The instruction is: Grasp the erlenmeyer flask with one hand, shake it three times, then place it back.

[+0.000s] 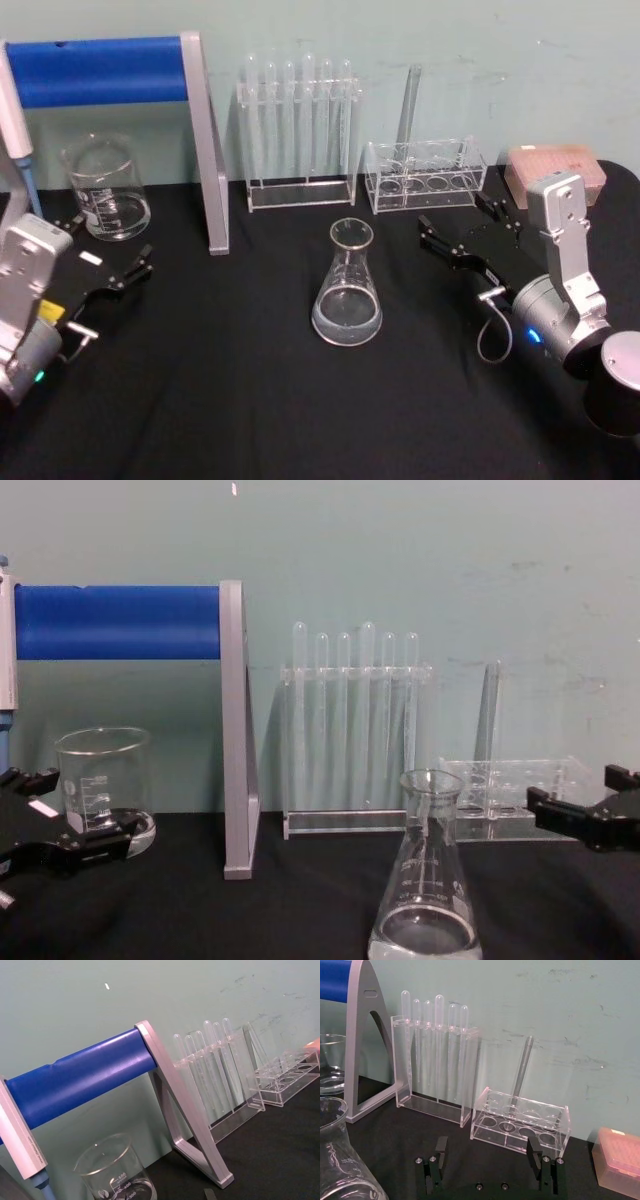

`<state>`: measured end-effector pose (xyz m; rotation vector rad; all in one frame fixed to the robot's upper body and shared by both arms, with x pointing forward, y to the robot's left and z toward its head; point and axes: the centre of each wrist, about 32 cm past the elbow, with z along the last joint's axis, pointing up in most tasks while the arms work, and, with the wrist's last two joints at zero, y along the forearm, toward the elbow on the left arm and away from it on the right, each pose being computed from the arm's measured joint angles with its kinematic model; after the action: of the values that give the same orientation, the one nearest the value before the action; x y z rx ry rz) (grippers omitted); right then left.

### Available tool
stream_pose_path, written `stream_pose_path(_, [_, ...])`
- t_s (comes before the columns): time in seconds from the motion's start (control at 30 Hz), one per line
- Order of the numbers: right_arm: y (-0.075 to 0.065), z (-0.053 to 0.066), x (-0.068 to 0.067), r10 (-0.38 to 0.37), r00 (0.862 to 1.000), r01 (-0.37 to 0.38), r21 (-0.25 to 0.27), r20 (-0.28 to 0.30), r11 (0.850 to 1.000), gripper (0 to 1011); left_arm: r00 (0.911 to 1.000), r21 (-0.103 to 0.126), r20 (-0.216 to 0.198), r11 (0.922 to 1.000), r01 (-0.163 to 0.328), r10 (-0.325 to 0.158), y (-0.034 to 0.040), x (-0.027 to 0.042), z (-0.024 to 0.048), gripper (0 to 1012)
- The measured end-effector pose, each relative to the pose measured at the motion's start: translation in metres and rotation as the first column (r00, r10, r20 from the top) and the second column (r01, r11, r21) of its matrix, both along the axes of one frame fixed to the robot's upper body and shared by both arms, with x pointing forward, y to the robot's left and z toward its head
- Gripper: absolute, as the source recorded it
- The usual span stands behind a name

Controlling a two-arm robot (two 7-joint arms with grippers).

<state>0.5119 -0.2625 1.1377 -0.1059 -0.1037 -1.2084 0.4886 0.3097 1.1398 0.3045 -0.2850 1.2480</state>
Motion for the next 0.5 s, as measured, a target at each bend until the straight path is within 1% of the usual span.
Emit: stream_pose_path(0.5, [0.0000,0.0000,0.0000,0.000,1.000,0.000,0.000,0.000,1.000,1000,1.0000,0.000,0.000,1.0000,0.000,0.000,0.0000,0.0000,0.0000,1001])
